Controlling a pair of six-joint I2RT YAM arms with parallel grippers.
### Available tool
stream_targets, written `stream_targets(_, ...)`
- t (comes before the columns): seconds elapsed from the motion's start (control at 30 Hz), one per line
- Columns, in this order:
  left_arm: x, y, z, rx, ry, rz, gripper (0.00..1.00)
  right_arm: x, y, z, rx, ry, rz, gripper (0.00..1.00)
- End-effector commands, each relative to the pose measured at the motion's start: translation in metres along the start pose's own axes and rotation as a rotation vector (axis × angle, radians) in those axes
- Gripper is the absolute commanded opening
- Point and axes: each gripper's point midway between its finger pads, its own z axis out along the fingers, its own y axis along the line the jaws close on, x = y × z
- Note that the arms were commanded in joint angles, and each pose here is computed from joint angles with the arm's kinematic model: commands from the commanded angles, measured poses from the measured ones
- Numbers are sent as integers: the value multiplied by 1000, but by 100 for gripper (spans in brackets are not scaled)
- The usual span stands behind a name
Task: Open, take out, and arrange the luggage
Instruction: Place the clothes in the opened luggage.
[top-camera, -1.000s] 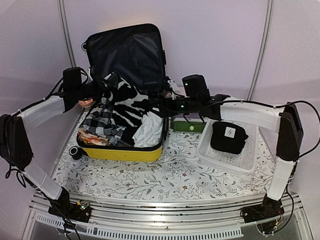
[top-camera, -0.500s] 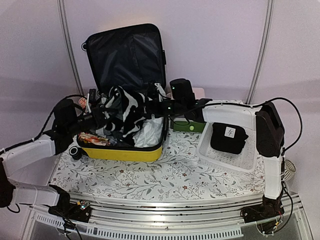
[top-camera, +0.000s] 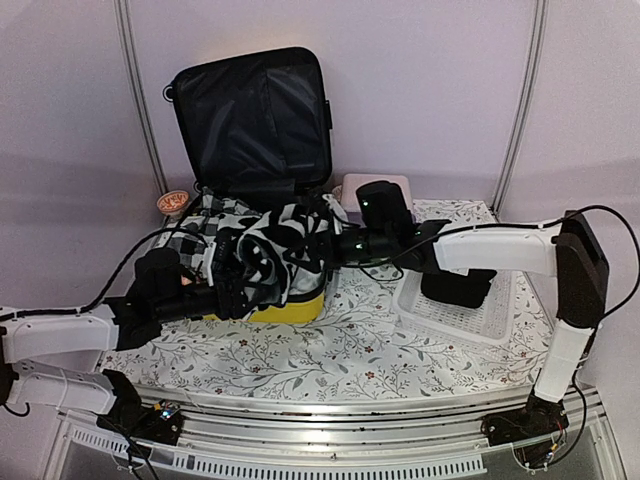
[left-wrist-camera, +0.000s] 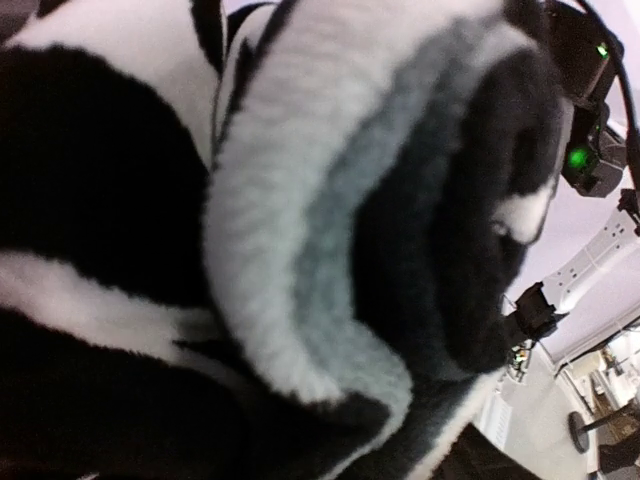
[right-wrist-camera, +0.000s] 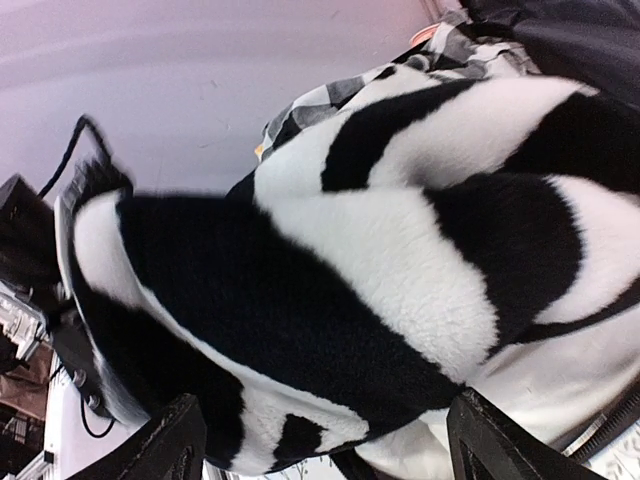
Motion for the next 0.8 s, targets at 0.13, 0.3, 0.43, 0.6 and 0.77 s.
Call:
stream_targets(0.13,-21,-34,-46,-70,-85,191,98,-28,-12,-53,119,-80,158,85)
stream_targets(0.3,-43,-27,-55,-185,-109,237,98,-43,-24,-43,111,-29,294,79)
stream_targets(0.43,-49,-34,-33,-250,-53,294,98,-35,-14,-22,7,61,383,66)
stream_targets(0.6,-68,-33,-10,-418,-38,364,97,-1,-1,-20,2,142,448,61)
stream_targets(0.77,-98,-28,0,-528,-46,364,92,29,-1,-37,86,185,444,73)
